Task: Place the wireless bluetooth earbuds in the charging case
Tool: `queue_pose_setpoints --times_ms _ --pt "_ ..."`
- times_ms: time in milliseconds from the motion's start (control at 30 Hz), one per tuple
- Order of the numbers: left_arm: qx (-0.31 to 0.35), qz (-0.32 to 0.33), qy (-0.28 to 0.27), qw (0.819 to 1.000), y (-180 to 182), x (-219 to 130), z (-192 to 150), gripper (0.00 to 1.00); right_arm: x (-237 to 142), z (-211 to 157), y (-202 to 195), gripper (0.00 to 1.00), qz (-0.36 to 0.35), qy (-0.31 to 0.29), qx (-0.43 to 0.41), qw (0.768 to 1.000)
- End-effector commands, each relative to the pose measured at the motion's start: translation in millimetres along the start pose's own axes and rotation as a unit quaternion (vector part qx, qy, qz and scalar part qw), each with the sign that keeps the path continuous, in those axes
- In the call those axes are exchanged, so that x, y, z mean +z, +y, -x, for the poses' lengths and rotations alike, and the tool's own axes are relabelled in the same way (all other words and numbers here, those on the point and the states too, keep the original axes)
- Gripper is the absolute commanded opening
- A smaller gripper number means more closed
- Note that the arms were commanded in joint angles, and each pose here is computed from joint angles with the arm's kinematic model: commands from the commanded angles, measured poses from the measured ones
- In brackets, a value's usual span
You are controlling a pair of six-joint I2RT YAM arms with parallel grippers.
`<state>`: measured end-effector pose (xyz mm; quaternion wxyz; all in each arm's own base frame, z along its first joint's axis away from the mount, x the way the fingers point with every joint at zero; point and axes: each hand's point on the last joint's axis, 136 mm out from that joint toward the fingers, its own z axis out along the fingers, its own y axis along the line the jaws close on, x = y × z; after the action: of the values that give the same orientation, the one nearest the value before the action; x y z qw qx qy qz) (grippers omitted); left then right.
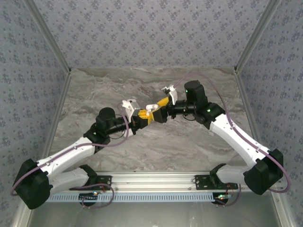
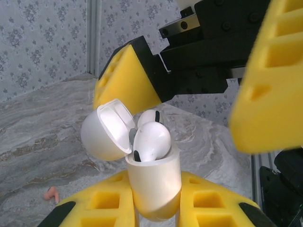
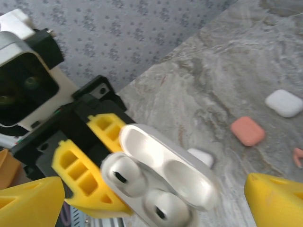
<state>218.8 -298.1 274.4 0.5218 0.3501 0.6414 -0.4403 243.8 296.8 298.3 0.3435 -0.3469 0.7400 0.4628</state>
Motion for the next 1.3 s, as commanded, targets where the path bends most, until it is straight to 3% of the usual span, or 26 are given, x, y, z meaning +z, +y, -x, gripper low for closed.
queue_pose_setpoints --times_ms 0,533,767,867,1000,1267 --pt "0.011 -0.017 -0.019 1.0 -7.8 1.7 14.2 0.0 -1.6 14.4 20.4 1.0 0.042 -0.016 -0.015 0.999" --pt "0.015 -0.002 -0.013 1.0 -2.6 2.3 12.7 0.0 -17.9 -8.6 18.7 1.0 0.007 -0.002 -0.028 1.0" --pt "0.013 0.023 -0.012 1.0 4.5 -0.9 11.7 0.0 -38.4 -1.1 -16.3 1.0 -0.131 -0.017 -0.047 0.99" --pt "0.001 0.073 0.003 0.997 26.6 -6.9 3.8 0.0 -54.1 5.2 -22.7 1.0 -0.177 -0.042 -0.058 0.982" --pt "-0.067 0.117 0.03 0.99 69.6 -20.7 -12.7 0.0 -72.3 6.3 -29.9 1.0 -0.219 -0.081 -0.062 0.97" --pt "-0.182 0.209 0.104 0.955 152.0 -50.4 -50.8 0.0 -79.6 -2.8 -36.5 1.0 -0.207 -0.133 -0.002 0.969"
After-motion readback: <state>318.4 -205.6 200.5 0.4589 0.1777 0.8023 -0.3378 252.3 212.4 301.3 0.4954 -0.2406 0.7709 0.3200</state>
